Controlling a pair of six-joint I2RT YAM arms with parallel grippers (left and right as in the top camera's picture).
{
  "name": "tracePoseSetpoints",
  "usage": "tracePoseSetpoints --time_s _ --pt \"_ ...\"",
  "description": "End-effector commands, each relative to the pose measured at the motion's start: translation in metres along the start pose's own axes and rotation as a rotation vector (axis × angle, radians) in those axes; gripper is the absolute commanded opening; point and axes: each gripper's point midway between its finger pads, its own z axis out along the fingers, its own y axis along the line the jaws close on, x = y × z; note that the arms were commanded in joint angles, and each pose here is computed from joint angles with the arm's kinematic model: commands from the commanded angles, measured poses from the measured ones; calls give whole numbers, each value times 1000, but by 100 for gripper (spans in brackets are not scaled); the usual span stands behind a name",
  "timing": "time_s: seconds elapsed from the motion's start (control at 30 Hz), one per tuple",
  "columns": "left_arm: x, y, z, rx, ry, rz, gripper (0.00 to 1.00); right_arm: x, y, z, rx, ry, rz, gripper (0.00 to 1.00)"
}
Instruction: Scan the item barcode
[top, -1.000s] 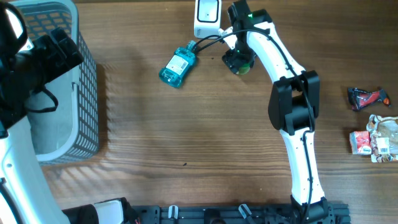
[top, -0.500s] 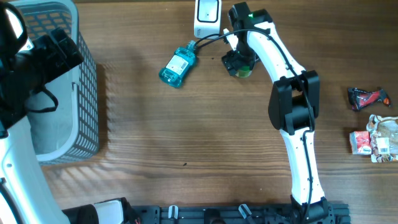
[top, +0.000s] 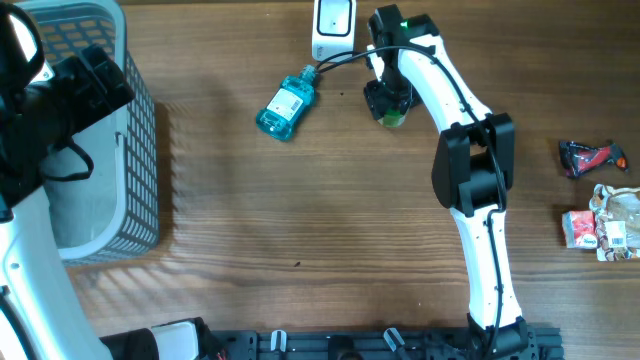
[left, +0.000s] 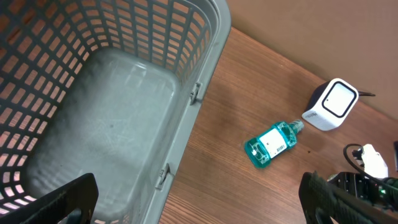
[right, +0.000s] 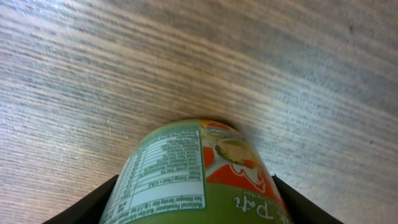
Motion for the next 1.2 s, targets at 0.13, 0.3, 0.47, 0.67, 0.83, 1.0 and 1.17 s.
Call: tracePoseSetpoints --time_s 0.13,0.3,0.47,0.67,0.83,1.0,1.17 --pt "-3 1 -2 2 -9 -8 100 22 38 15 -189 135 226 63" --pt "-3 1 -2 2 -9 -8 100 28 68 4 -351 221 441 59" --pt "-3 1 -2 3 -8 -8 100 25 98 -11 -537 280 537 60" --pt "-3 1 -2 2 -9 -8 100 22 123 -34 -728 319 528 47" --pt "-3 1 -2 3 -8 -8 100 20 124 -49 -747 291 518 47" --pt "-3 1 -2 3 -8 -8 100 14 121 -80 -761 196 461 44" --pt "-3 1 -2 3 -8 -8 100 -26 99 -131 -613 -171 338 44"
